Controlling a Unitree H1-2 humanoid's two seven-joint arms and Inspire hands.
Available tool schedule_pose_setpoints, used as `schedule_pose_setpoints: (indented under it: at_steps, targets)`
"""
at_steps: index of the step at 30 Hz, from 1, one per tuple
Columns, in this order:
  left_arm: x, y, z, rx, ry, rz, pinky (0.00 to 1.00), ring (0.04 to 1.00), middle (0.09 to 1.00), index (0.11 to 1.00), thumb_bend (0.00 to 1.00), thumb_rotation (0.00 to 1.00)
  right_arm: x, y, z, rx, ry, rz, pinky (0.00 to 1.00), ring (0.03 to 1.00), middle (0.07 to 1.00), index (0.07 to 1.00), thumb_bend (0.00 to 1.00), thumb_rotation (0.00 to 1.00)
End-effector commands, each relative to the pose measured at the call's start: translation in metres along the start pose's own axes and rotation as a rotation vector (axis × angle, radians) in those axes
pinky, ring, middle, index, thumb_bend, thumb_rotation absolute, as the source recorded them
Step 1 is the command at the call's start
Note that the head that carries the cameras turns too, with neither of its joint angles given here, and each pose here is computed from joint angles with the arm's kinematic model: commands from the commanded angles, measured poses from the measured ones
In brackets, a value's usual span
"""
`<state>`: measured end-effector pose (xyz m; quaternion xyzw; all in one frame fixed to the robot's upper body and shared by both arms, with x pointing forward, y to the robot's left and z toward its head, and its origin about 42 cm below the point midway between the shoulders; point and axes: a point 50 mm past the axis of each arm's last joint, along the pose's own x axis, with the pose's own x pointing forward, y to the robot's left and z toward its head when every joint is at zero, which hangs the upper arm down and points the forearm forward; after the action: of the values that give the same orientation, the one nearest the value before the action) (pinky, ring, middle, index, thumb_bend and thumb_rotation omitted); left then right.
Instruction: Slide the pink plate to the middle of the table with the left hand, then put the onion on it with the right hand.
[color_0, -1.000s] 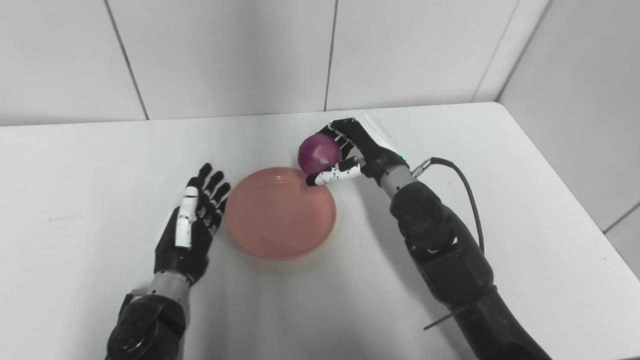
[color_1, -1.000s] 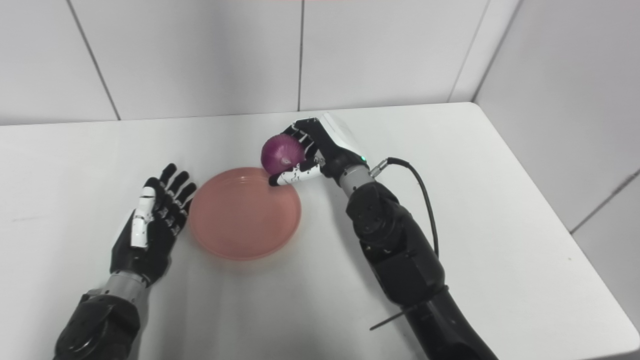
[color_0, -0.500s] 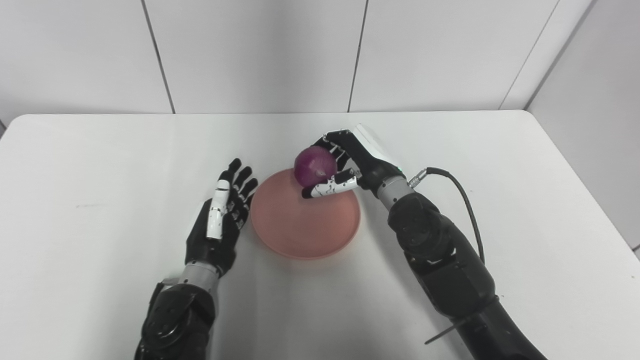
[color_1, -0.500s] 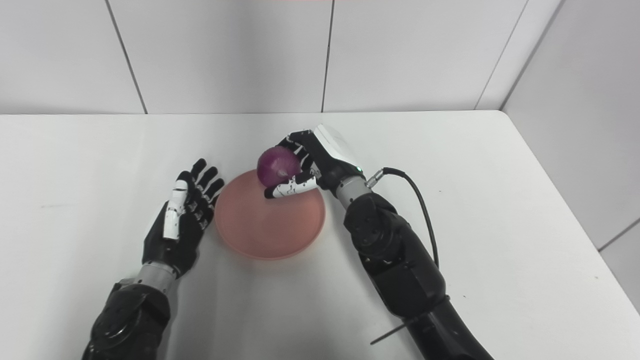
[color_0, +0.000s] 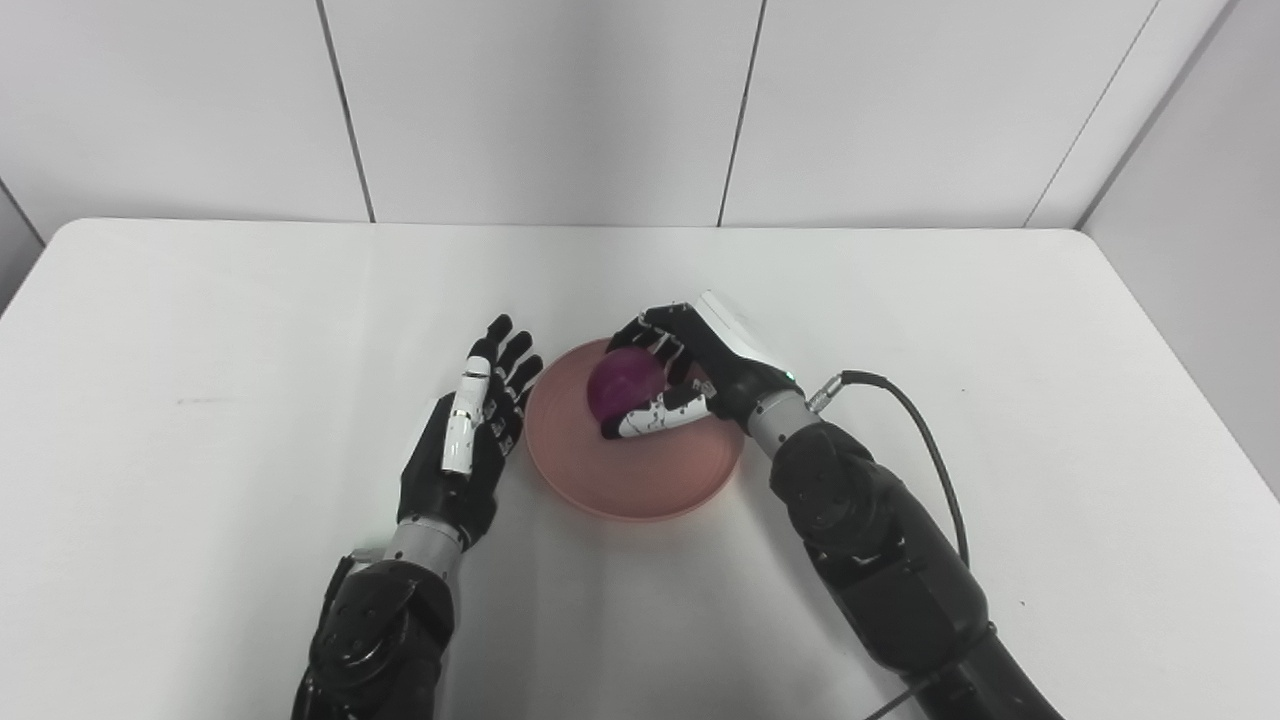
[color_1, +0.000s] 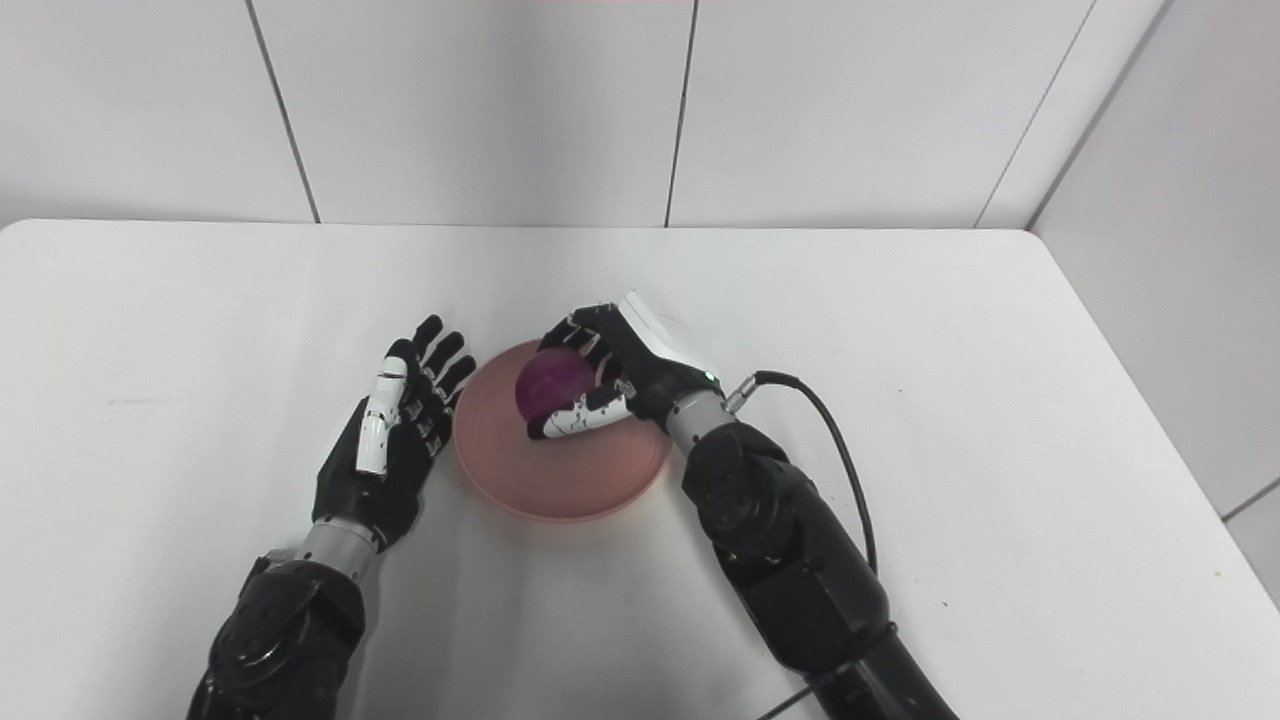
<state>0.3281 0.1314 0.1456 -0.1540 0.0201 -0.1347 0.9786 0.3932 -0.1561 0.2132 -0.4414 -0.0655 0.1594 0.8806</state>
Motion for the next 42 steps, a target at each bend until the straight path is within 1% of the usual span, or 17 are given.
schedule_pose_setpoints:
  at_steps: [1, 4, 5, 10, 12, 19, 22, 23, 26, 27, 30, 32, 35, 37, 40, 42]
  targets:
    - [0.0, -0.003, 0.001, -0.001, -0.004, -0.001, 0.95, 0.965, 0.981, 0.97, 0.48, 1.0, 0.004, -0.01, 0.015, -0.033, -0.085, -0.053, 0.41, 0.501, 0.584, 0.599, 0.82, 0.19]
    - [0.0, -0.003, 0.002, 0.0, -0.002, 0.003, 0.95, 0.964, 0.98, 0.97, 0.48, 1.0, 0.003, -0.007, 0.014, -0.035, -0.092, -0.055, 0.41, 0.508, 0.591, 0.6, 0.82, 0.19]
    - [0.0, -0.003, 0.002, -0.001, -0.001, 0.005, 0.94, 0.96, 0.976, 0.966, 0.48, 1.0, 0.002, -0.006, 0.014, -0.035, -0.1, -0.058, 0.45, 0.545, 0.616, 0.608, 0.83, 0.21]
    - [0.0, -0.003, 0.003, 0.0, -0.002, 0.002, 0.94, 0.963, 0.978, 0.968, 0.47, 1.0, 0.001, -0.004, 0.014, -0.04, -0.119, -0.062, 0.49, 0.583, 0.647, 0.632, 0.84, 0.22]
    - [0.0, -0.003, 0.003, 0.001, -0.001, 0.0, 0.95, 0.966, 0.981, 0.971, 0.48, 1.0, 0.0, -0.003, 0.014, -0.039, -0.126, -0.061, 0.52, 0.608, 0.671, 0.66, 0.86, 0.24]
    - [0.0, -0.002, 0.004, 0.0, -0.001, -0.004, 0.95, 0.97, 0.982, 0.971, 0.47, 1.0, 0.0, -0.002, 0.013, -0.047, -0.13, -0.055, 0.54, 0.635, 0.7, 0.694, 0.91, 0.27]
    - [-0.001, -0.002, 0.004, 0.0, -0.001, -0.007, 0.95, 0.969, 0.981, 0.97, 0.47, 1.0, 0.0, -0.002, 0.013, -0.043, -0.129, -0.031, 0.59, 0.685, 0.742, 0.744, 0.95, 0.3]
    - [-0.001, -0.002, 0.004, 0.0, -0.001, -0.008, 0.95, 0.968, 0.981, 0.97, 0.47, 1.0, 0.0, -0.003, 0.013, -0.043, -0.133, -0.026, 0.62, 0.713, 0.763, 0.769, 0.97, 0.31]
    - [0.0, -0.001, 0.004, -0.003, 0.0, -0.009, 0.95, 0.968, 0.981, 0.97, 0.47, 1.0, -0.001, -0.003, 0.013, -0.048, -0.138, -0.014, 0.66, 0.739, 0.783, 0.792, 0.99, 0.31]
    - [0.0, -0.001, 0.004, -0.005, 0.001, -0.009, 0.96, 0.973, 0.986, 0.975, 0.47, 1.0, -0.001, -0.004, 0.013, -0.053, -0.139, -0.007, 0.73, 0.817, 0.849, 0.858, 1.0, 0.35]
    - [0.0, 0.0, 0.004, -0.007, 0.001, -0.011, 0.96, 0.976, 0.989, 0.977, 0.47, 1.0, -0.003, -0.004, 0.014, -0.069, -0.144, 0.005, 0.79, 0.884, 0.912, 0.92, 1.0, 0.4]
    - [-0.001, 0.0, 0.004, -0.007, 0.0, -0.01, 0.96, 0.974, 0.988, 0.976, 0.47, 1.0, -0.004, -0.004, 0.014, -0.075, -0.146, 0.005, 0.84, 0.932, 0.963, 0.975, 1.0, 0.45]
    - [-0.001, 0.001, 0.004, -0.003, 0.0, -0.009, 0.96, 0.974, 0.988, 0.977, 0.47, 1.0, -0.005, -0.004, 0.013, -0.083, -0.156, -0.005, 0.85, 0.948, 0.981, 0.996, 1.0, 0.48]
    - [-0.001, 0.001, 0.004, 0.001, -0.001, -0.01, 0.96, 0.973, 0.987, 0.975, 0.47, 1.0, -0.006, -0.004, 0.011, -0.082, -0.179, -0.027, 0.91, 0.975, 0.995, 0.999, 1.0, 0.52]
    - [0.0, 0.002, 0.003, 0.001, -0.001, -0.01, 0.96, 0.971, 0.986, 0.974, 0.47, 1.0, -0.008, -0.006, 0.009, -0.068, -0.2, -0.053, 0.92, 0.994, 1.0, 1.0, 1.0, 0.56]
    - [0.0, 0.002, 0.003, 0.0, -0.001, -0.006, 0.95, 0.969, 0.984, 0.972, 0.47, 1.0, -0.013, -0.01, 0.01, -0.044, -0.233, -0.092, 0.94, 0.998, 1.0, 1.0, 1.0, 0.58]
